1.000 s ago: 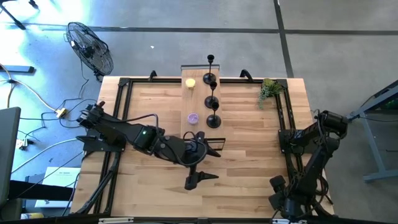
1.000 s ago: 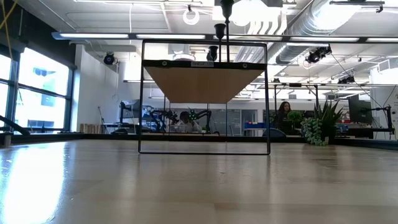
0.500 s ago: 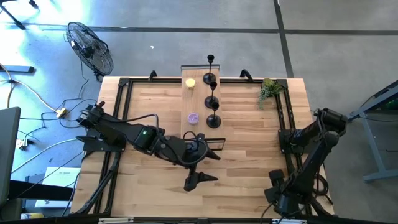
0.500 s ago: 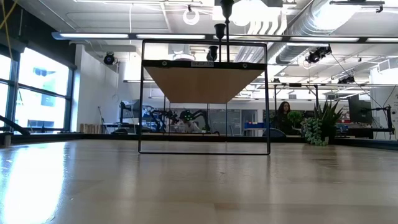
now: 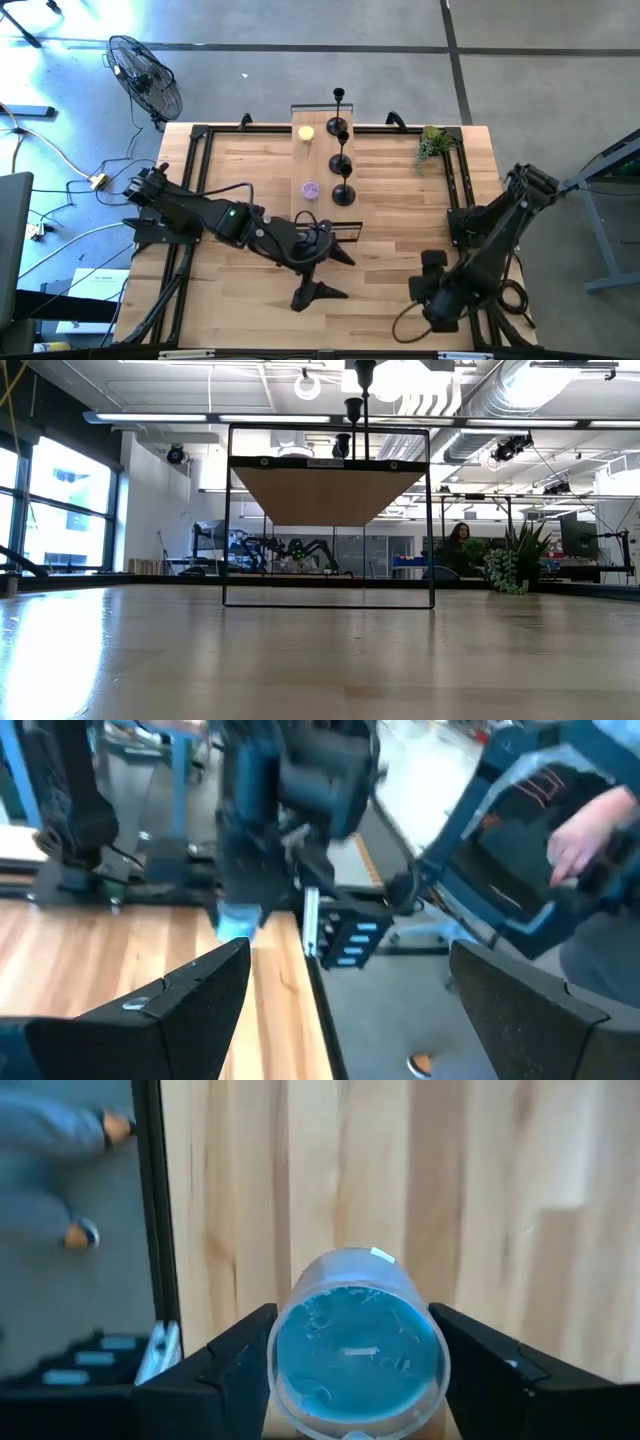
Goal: Pick & Place candle stick holders
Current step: Put the blue scented candle on the shelf aligned with the scented candle on the shelf
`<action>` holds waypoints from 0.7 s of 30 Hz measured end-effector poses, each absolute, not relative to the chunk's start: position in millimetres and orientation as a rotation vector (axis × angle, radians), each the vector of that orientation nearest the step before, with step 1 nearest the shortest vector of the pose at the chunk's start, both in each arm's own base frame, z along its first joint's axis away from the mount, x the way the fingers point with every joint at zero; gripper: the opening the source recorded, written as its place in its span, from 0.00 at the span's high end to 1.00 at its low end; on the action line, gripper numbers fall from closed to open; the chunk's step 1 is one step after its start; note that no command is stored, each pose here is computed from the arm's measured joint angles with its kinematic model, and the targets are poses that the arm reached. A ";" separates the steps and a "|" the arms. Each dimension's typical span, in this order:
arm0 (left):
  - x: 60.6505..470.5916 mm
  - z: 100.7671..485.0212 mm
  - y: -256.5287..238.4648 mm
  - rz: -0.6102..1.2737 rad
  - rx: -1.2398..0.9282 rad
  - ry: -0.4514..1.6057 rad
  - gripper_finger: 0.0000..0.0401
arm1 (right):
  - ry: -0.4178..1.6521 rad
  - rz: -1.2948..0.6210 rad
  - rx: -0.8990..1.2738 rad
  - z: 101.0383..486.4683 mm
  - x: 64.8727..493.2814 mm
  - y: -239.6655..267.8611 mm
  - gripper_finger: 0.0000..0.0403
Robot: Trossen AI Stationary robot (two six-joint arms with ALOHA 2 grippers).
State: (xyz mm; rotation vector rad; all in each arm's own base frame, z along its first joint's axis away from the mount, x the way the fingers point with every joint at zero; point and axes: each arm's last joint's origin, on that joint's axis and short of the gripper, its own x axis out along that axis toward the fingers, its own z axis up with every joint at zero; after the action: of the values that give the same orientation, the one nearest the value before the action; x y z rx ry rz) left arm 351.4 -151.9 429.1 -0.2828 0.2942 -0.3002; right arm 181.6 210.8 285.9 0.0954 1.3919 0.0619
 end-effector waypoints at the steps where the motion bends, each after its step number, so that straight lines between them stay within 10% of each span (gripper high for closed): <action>1: 351.2 428.2 -151.9 -0.303 -0.281 0.304 0.16 | 1.371 0.056 0.101 294.5 185.5 208.5 0.44; 21: 366.2 382.9 -149.0 -0.089 0.023 0.518 0.16 | 0.940 0.003 0.148 396.8 240.2 157.3 0.44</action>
State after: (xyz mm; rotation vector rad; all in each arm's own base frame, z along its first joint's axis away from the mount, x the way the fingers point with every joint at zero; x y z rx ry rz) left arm 366.2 -149.0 382.9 0.0229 0.5181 -0.0888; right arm 240.2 157.3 396.8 0.1476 0.9401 0.0034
